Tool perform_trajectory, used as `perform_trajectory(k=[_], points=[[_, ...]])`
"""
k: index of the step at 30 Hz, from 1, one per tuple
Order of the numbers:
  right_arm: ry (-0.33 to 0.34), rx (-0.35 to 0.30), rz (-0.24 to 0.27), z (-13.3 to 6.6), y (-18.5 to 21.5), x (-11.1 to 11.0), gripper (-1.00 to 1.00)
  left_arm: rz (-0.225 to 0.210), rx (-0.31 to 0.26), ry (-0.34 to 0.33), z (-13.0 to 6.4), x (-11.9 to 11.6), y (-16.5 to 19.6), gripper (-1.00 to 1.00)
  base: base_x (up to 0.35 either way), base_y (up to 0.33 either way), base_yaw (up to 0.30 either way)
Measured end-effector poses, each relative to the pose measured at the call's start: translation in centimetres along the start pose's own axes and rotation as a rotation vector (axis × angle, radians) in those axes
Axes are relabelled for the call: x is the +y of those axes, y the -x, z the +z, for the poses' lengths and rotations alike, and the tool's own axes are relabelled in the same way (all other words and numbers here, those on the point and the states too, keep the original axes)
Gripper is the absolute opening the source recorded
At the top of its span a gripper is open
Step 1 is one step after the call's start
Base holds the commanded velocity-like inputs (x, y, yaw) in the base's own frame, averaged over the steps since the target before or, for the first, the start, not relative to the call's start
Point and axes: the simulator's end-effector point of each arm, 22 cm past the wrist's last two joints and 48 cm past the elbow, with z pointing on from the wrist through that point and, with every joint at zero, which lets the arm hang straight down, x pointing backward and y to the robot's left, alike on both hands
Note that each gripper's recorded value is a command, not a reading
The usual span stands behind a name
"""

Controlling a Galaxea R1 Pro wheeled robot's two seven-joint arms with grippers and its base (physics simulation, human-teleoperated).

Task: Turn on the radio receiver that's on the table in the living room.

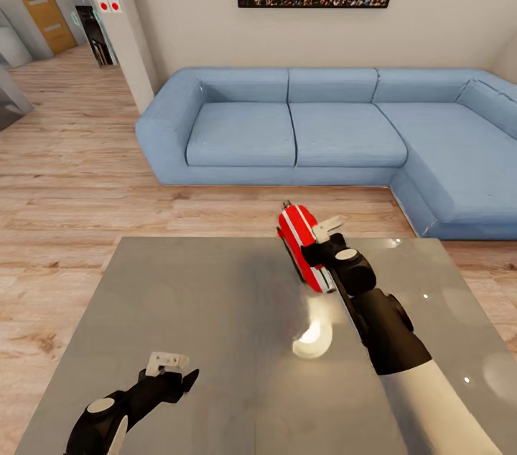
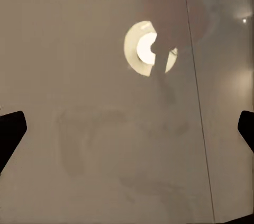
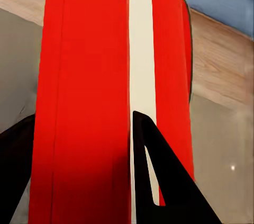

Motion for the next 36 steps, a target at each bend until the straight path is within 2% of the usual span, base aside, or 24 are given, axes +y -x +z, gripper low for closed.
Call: perform_trajectory(k=[3,5,6,8,11,14,17,18,19,21,25,26,28,31,32,34,35,36], points=[[-0.081,-0.049,-0.089,-0.1,1.0,-1.9,-1.0,-0.004,0.001,-0.001,0.0,0.4,0.7,1.0,0.0,0.0,0.0],[-0.155,-0.095,-0.179,-0.4,2.4,-3.2,-1.0,-0.004,0.01,-0.015,-0.2,0.9,1.4,1.0,0.0,0.0,0.0],[-0.193,-0.124,-0.242,-0.8,3.3,-3.5,-1.0,-0.01,0.018,-0.04,-0.3,1.0,2.4,1.0,0.0,0.0,0.0],[-0.22,-0.162,-0.291,-1.4,4.7,-3.5,-1.0,-0.024,0.025,-0.078,-0.5,0.8,3.4,1.0,0.0,0.0,0.0],[-0.258,-0.211,-0.338,-2.5,6.4,-3.9,-1.0,-0.043,0.021,-0.134,-0.7,0.1,5.0,1.0,0.0,0.0,0.0],[-0.281,-0.234,-0.373,-3.1,7.0,-4.4,-1.0,-0.044,-0.017,-0.182,-1.4,-0.8,7.7,1.0,0.0,0.0,0.0],[-0.276,-0.251,-0.41,-3.2,7.4,-3.5,-1.0,-0.041,-0.03,-0.195,-2.0,-1.2,8.8,1.0,0.0,0.0,0.0],[-0.286,-0.267,-0.447,-3.5,7.7,-2.9,-1.0,-0.043,-0.027,-0.201,-2.2,-1.4,9.2,1.0,0.0,0.0,0.0],[-0.299,-0.274,-0.463,-3.6,7.8,-2.8,-1.0,-0.044,-0.027,-0.204,-2.3,-1.5,9.4,1.0,0.0,0.0,0.0],[-0.399,-0.329,-0.541,-4.9,9.0,-2.4,-1.0,-0.058,-0.03,-0.224,-2.5,-1.9,10.6,1.0,0.0,0.0,0.0],[-0.485,-0.379,-0.608,-6.3,8.2,-0.9,-1.0,-0.088,-0.036,-0.262,-2.8,-2.6,12.1,1.0,0.0,0.0,0.0],[-0.526,-0.401,-0.654,-7.0,7.3,-0.1,-1.0,-0.101,-0.04,-0.281,-3.0,-3.0,12.9,1.0,0.0,0.0,0.0],[-0.552,-0.437,-0.701,-7.8,6.3,1.2,-1.0,-0.109,-0.046,-0.295,-3.1,-3.1,13.8,1.0,0.0,0.0,0.0],[-0.597,-0.475,-0.781,-8.6,5.1,1.8,-1.0,-0.11,-0.054,-0.303,-3.3,-3.1,14.8,1.0,0.0,0.0,0.0],[-0.605,-0.491,-0.817,-8.6,4.4,2.0,-1.0,-0.112,-0.053,-0.305,-3.4,-3.0,15.1,1.0,0.0,0.0,0.0],[-0.597,-0.505,-0.85,-8.2,3.5,2.3,-1.0,-0.121,-0.049,-0.315,-3.6,-3.0,15.4,1.0,0.0,0.0,0.0],[-0.599,-0.505,-0.889,-7.5,2.5,2.5,-1.0,-0.129,-0.054,-0.329,-3.8,-3.0,15.8,1.0,0.0,0.0,0.0],[-0.582,-0.494,-0.887,-6.7,1.5,2.6,-1.0,-0.131,-0.056,-0.332,-4.0,-2.9,16.0,1.0,0.0,0.0,0.0]])
